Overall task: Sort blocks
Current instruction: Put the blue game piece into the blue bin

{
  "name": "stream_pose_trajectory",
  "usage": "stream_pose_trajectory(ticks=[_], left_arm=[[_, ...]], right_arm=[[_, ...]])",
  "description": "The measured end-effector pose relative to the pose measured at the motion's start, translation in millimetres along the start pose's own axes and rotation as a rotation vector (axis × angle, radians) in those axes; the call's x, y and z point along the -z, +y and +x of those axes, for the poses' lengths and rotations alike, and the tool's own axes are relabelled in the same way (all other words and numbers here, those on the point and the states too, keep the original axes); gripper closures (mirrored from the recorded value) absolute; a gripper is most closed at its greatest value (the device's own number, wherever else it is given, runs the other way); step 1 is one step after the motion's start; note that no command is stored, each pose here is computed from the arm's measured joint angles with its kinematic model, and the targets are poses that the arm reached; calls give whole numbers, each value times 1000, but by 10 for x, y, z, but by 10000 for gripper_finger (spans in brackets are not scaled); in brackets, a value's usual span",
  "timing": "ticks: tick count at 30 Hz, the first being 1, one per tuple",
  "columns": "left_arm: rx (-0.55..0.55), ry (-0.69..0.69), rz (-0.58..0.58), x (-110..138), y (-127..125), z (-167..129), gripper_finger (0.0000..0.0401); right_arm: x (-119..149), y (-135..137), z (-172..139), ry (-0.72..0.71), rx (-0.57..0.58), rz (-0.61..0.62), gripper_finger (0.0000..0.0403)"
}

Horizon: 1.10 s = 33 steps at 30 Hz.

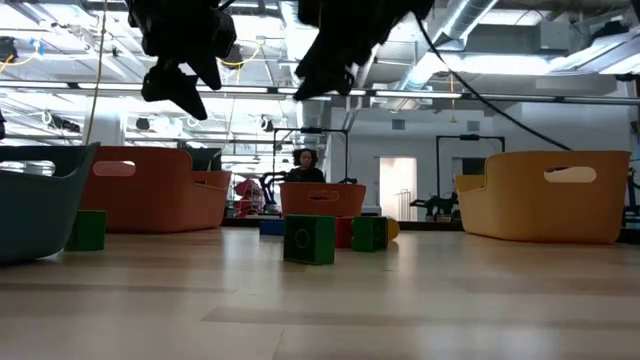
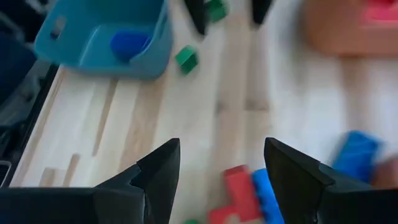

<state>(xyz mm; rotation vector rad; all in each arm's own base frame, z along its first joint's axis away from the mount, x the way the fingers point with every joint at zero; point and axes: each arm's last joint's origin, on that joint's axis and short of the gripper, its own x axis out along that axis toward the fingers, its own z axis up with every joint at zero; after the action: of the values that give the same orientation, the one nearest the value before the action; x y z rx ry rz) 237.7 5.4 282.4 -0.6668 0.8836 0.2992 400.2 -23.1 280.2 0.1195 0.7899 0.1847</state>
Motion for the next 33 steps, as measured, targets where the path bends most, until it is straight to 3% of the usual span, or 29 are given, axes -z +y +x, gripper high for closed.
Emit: stream_pose_trajectory(ticks=[6,9,18,33], left_arm=[[12,14,-18,53,-48,-17,150],[16,11,-35,57,-51,-35,150],[23,4,-55,64,-46,-83,150],[6,30,-64,93,-29,-90,150]], right_arm=[[241,0,296,57,33,8,167],[394,-79,417,163,63,1,180],[586,-188,776,278,91,-19,190],[563,-141,792,267,102,-73,201]])
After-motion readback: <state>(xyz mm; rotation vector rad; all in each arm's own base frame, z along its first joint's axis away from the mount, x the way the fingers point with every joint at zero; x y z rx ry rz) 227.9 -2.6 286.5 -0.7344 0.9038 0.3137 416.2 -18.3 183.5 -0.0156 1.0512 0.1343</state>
